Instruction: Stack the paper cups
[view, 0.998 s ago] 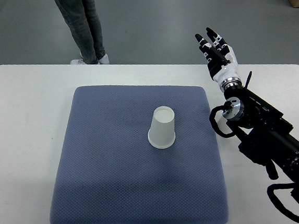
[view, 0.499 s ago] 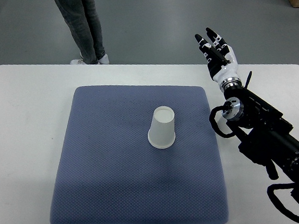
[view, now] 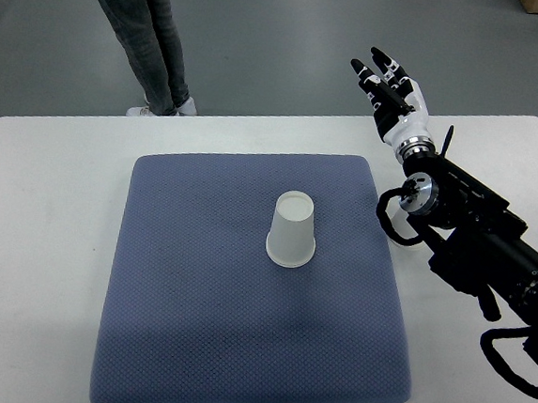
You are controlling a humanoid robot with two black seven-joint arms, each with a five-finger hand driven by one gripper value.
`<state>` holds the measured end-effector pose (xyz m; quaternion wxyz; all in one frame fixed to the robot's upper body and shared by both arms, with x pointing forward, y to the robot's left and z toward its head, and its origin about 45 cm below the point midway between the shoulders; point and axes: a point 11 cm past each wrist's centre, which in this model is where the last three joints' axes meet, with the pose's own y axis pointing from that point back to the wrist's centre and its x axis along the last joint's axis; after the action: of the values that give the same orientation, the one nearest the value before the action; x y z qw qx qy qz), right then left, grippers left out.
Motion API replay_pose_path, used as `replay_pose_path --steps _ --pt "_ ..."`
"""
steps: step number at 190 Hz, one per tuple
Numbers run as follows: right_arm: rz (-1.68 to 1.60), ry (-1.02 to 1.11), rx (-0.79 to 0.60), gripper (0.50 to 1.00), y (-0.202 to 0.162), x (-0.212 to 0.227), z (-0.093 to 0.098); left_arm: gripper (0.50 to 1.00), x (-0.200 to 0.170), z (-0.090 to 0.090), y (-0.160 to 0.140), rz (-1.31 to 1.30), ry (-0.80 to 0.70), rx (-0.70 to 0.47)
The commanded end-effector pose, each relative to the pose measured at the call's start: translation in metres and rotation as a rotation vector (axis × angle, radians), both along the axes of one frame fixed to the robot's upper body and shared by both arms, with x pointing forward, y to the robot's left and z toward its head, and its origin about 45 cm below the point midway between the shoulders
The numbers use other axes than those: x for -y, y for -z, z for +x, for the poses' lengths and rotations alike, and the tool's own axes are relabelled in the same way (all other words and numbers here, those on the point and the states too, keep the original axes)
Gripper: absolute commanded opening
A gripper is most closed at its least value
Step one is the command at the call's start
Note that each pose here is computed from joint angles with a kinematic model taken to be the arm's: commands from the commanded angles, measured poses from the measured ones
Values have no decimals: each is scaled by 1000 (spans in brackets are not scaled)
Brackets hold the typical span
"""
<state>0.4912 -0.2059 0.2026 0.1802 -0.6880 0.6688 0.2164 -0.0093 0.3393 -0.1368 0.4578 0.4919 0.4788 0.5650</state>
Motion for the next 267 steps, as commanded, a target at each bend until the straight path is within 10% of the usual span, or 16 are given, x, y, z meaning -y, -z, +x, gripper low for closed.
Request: replay_pose_path --steps 1,143,267 --pt "1 -1 6 913 -4 -1 2 1000 -1 0 0 2 0 0" --pt "-498 -122 253 909 -94 40 24 1000 0 0 0 1 -1 0" --pt "-1276 -750 275 911 -105 109 -38 1000 0 0 0 1 0 0"
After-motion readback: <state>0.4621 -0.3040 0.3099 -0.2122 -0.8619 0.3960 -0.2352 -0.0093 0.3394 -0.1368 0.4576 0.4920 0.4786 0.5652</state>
